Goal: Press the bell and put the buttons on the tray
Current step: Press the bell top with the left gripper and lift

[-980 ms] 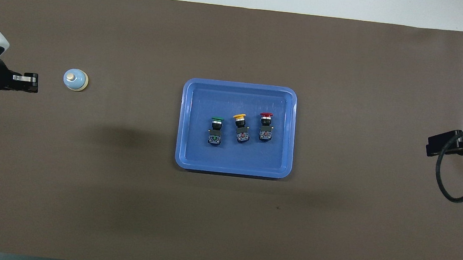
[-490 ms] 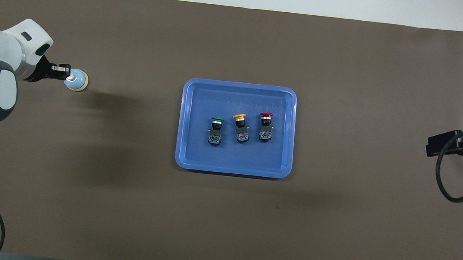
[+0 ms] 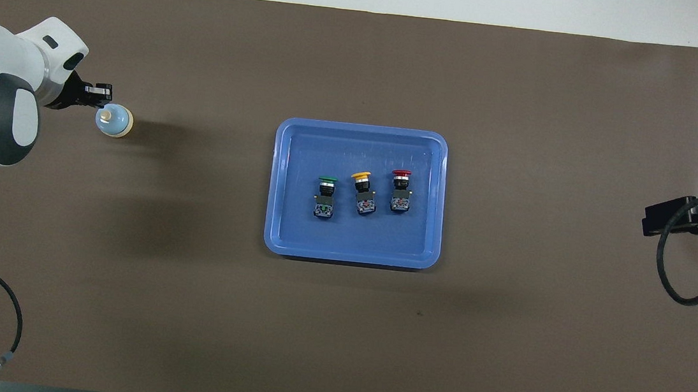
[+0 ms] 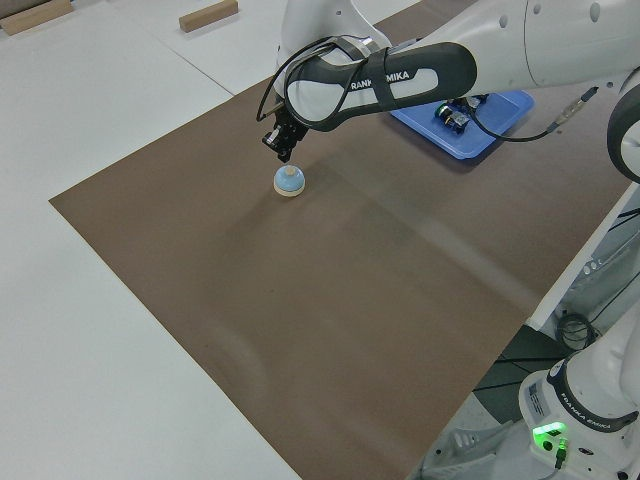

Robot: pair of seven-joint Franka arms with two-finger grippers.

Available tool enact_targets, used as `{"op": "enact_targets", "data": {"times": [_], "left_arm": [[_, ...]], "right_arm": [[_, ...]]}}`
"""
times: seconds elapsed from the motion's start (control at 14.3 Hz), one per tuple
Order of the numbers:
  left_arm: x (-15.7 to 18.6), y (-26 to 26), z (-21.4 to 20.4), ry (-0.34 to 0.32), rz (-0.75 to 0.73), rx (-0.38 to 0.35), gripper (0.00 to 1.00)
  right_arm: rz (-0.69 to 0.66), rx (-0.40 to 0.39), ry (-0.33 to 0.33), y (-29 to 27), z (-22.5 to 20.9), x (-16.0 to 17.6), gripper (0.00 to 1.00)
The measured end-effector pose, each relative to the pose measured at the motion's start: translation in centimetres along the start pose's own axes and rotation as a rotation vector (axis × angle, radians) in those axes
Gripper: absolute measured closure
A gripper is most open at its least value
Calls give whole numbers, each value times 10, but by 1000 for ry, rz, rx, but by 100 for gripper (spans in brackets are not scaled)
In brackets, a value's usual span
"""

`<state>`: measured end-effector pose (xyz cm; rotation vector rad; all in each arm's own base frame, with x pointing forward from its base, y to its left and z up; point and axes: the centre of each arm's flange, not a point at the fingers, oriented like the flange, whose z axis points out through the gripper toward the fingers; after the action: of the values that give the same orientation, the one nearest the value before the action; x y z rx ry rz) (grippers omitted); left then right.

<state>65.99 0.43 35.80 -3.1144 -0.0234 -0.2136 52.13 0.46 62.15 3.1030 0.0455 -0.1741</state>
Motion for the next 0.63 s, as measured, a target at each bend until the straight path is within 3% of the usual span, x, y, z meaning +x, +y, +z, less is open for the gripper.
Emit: {"op": "enact_targets", "data": {"times": [0.63], "left_arm": [[-7, 0, 18, -39, 0, 1, 99]], "right_arm": [[0, 0, 0, 0, 0, 0, 0]]}}
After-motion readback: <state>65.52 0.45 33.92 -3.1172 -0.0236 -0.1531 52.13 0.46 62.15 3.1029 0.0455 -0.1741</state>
